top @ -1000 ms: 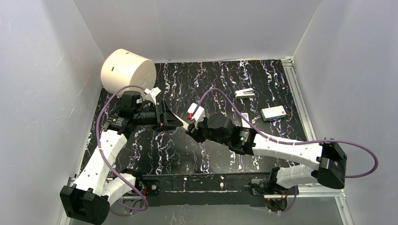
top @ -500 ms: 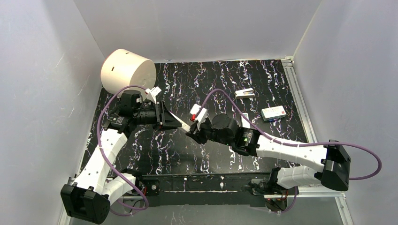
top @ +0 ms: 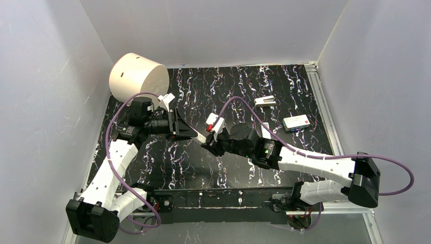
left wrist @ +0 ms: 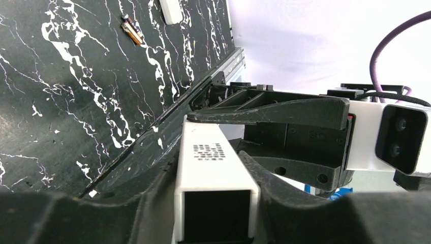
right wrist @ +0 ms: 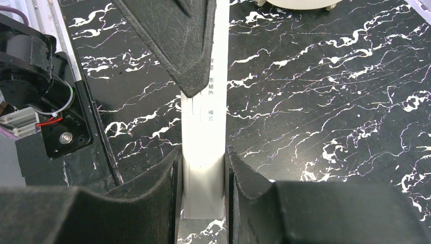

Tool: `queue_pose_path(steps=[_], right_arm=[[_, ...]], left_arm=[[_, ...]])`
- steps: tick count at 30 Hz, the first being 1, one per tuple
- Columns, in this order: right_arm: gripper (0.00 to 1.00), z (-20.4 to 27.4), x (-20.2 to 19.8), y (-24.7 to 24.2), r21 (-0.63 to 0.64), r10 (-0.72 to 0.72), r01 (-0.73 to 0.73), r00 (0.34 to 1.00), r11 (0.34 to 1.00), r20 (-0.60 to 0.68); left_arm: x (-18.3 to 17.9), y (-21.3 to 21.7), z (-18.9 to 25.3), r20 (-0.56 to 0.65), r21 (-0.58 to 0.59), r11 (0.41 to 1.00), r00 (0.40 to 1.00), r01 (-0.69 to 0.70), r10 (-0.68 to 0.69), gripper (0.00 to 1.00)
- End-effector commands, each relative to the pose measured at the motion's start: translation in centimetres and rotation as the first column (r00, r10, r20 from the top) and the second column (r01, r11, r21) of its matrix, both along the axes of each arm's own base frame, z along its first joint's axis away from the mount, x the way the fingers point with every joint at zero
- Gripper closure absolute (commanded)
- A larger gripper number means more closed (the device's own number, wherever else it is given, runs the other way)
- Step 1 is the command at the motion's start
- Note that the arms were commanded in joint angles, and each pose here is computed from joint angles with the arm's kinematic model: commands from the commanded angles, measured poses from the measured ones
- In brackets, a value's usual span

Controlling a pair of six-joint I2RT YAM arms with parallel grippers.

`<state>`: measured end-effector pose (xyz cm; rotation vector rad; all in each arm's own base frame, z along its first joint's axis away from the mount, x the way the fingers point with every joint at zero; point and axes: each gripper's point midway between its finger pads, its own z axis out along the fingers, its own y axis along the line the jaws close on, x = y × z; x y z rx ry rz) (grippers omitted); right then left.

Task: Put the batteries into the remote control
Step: Turn over the remote control.

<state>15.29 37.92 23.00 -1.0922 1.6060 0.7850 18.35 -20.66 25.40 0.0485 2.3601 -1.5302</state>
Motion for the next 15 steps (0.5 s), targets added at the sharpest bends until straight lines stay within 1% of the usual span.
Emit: queue_pose_path(steps=[1,4,6,7,8,11,13,14,15], right_arm=[[0.8,2.0,-0.5,0.6,0.062,0.035,-0.037,0.999,0.997,0.032],[0.8,2.0,-0.5,0.6,0.062,0.037,-0.039,0.999,0.997,0.032],[0.8,1.9,-0.5,0.5,0.059,0.036,-0.038,0.999,0.998,0.032],[0.79,1.9,-0.5,0.5,0.06,0.034,-0.035,0.999,0.998,0.03],[0.73,1.8,-0.5,0.4,0.058,0.026,-0.027,1.0,0.998,0.014],[0.43,1.7,-0.2,0.0,0.057,-0.021,0.024,0.999,0.998,-0.046],[0.23,2.2,0.2,-0.6,0.099,-0.06,0.068,0.995,0.993,-0.084],[0.16,2.7,0.2,-0.9,0.132,-0.067,0.081,0.992,0.988,-0.109],[0.12,3.3,0.1,-1.1,0.176,-0.066,0.091,0.988,0.98,-0.14]], left_arm=[[-0.6,-0.4,1.1,0.009,-0.049,0.998,0.999,0.05,-0.05,0.63],[-0.7,-0.4,1.2,0.015,-0.052,0.997,0.999,0.053,-0.053,0.72],[-0.7,-0.4,1.2,0.021,-0.053,0.997,0.998,0.059,-0.058,0.85],[-0.7,-0.4,1.2,0.04,-0.051,0.997,0.997,0.064,-0.062,0.93],[-0.7,-0.4,1.3,0.06,-0.046,0.997,0.996,0.067,-0.065,1.0],[-0.3,-0.2,1.8,0.159,-0.032,0.997,0.985,0.071,-0.065,1.0],[0.2,-0.3,2.3,0.238,-0.035,0.996,0.969,0.078,-0.067,1.0],[0.5,-0.4,2.7,0.286,-0.035,0.996,0.955,0.087,-0.073,1.0],[0.8,-0.4,3.0,0.333,-0.032,0.995,0.939,0.098,-0.082,1.0]])
